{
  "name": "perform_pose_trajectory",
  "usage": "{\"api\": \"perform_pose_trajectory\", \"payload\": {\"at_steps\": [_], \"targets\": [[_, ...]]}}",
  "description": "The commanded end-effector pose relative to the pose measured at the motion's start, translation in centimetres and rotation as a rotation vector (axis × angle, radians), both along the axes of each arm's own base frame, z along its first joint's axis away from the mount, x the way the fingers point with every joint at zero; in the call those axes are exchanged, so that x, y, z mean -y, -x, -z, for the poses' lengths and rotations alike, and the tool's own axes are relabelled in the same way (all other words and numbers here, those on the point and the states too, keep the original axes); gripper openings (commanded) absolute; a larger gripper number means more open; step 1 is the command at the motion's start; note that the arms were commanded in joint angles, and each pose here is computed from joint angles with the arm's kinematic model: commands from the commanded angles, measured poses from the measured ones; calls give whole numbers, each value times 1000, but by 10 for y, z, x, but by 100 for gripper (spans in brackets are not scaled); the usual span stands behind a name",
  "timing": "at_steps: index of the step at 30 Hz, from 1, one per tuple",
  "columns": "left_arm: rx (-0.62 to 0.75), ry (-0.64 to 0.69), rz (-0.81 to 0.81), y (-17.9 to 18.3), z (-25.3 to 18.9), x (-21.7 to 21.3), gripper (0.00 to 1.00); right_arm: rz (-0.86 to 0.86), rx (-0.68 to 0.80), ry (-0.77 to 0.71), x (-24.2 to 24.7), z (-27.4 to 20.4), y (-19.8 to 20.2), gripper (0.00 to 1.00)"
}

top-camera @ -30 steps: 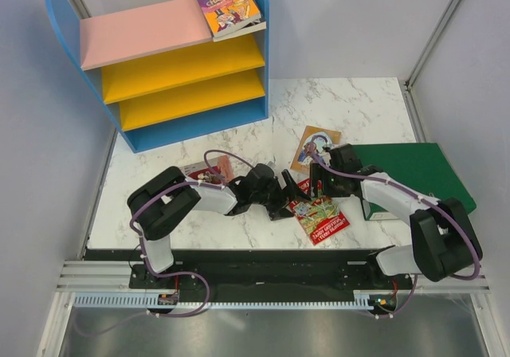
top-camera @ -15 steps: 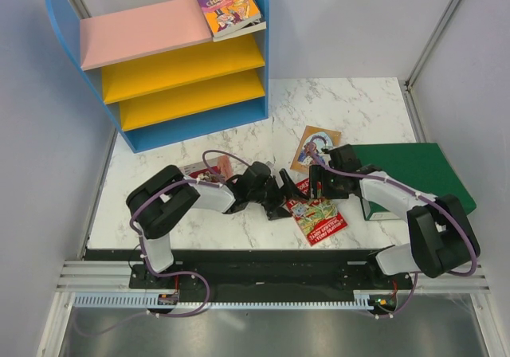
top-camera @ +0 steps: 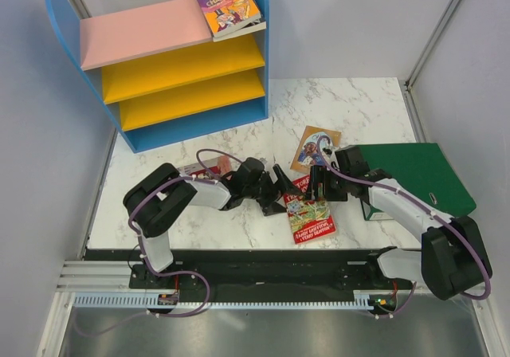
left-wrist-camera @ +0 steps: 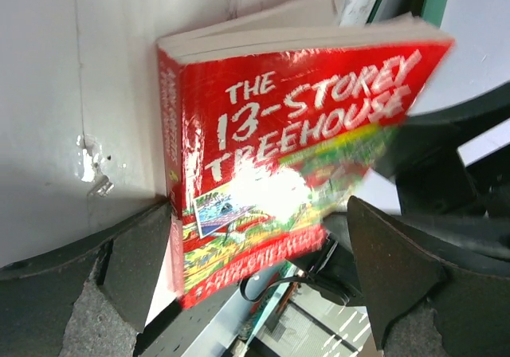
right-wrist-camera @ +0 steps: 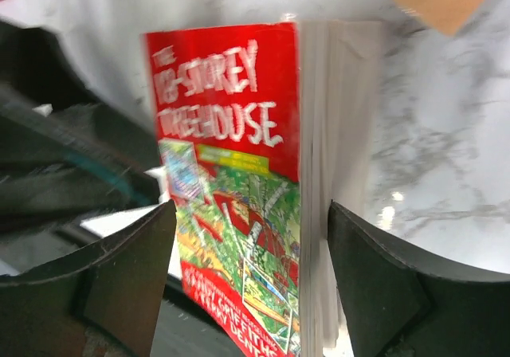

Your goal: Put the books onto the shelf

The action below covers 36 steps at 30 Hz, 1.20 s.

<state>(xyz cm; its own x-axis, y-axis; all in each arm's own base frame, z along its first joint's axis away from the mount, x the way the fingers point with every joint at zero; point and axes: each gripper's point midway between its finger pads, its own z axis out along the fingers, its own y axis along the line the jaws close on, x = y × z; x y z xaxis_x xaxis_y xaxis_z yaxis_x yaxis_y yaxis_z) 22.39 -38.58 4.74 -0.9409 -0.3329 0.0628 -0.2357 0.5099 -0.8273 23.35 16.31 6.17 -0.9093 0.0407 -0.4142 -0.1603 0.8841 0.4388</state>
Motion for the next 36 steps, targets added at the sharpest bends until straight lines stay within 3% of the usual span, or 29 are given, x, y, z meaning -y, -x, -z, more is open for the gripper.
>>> {"api": "perform_pose_trajectory", "payload": {"at_steps": [1,14,17,24,34,36], "targets": [[-7,-144,-63,-6,42,-25,100,-89,11,-188,-34,-36,10,82],[-13,-168,-54,-5,50,-33,100,-71,31,-184,-33,-52,7,77],[-17,-172,-51,-4,52,-33,100,-59,36,-169,-30,-54,6,71],[-18,-193,-49,-3,55,-39,100,-24,43,-136,-24,-57,2,42],[-10,-186,-42,-5,53,-37,100,-22,-3,-108,-22,-40,4,40],[-7,-182,-36,-5,51,-36,100,-20,4,-107,-22,-40,3,32]]}}
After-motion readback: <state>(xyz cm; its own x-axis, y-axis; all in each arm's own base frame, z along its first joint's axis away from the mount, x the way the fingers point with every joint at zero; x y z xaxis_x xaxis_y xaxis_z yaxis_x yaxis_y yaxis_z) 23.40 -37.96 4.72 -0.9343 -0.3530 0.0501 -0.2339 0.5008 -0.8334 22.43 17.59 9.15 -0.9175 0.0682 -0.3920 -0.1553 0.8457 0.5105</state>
